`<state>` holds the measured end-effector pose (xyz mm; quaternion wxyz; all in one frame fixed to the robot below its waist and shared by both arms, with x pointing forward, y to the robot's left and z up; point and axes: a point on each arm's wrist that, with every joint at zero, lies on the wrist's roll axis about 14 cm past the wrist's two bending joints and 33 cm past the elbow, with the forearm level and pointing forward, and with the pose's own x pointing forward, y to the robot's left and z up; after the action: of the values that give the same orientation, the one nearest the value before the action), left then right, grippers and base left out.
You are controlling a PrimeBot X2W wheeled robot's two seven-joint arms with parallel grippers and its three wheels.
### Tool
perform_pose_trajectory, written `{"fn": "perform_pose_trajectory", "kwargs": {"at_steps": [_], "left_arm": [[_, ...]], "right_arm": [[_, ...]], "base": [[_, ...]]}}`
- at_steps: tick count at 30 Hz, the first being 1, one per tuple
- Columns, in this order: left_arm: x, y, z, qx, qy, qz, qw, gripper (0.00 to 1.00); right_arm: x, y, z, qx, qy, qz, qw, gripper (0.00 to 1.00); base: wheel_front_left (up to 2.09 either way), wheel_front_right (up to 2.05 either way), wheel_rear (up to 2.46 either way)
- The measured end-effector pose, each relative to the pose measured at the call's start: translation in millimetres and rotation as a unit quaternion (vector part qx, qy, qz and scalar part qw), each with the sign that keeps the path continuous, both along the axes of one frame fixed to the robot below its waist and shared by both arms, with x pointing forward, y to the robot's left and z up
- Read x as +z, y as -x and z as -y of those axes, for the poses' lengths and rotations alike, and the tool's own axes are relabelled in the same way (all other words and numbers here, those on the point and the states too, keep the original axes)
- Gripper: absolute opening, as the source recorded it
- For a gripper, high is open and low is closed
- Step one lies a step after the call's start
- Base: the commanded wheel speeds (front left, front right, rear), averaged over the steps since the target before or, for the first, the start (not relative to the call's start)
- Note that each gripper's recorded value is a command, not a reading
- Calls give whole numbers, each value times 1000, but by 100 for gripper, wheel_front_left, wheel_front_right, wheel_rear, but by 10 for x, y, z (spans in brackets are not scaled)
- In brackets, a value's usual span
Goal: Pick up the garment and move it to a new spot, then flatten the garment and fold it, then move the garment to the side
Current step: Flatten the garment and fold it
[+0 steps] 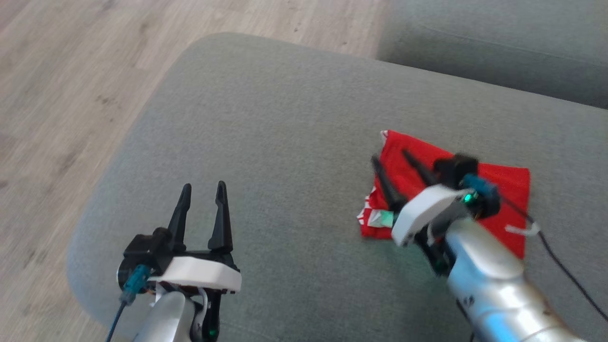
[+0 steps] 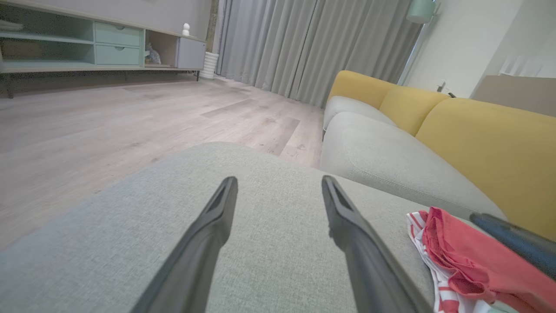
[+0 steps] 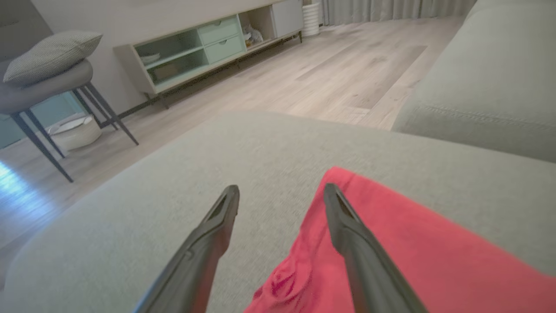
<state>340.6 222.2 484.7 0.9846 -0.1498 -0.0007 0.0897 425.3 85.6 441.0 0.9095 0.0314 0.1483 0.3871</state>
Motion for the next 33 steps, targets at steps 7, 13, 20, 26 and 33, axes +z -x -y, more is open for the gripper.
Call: {"fn": "perform_pose_trajectory", "kwargs": {"at_steps": [7,13,20,26,33], "left_arm": [[86,-83,85,-16,-10,14,1000,100],[156,-191,230,-42,-19,25,999,100],[104,-234,466,-78,-32,20,996,100],[-6,-267,679,-113,-58,5,992,100],[-43,-296,756,-125,-57,2,991,100]], "right_arm": [[447,-394,441,-82,-15,78,994,100],[755,-510,1081,-166,-10,145,975,100],[596,-97,1906,-263,0,152,953,100],[396,330,2349,-322,-3,127,938,100],[424,394,2408,-331,-8,130,935,100]], "base": [[0,0,0],[0,0,0],[0,0,0],[0,0,0],[0,0,0]]}}
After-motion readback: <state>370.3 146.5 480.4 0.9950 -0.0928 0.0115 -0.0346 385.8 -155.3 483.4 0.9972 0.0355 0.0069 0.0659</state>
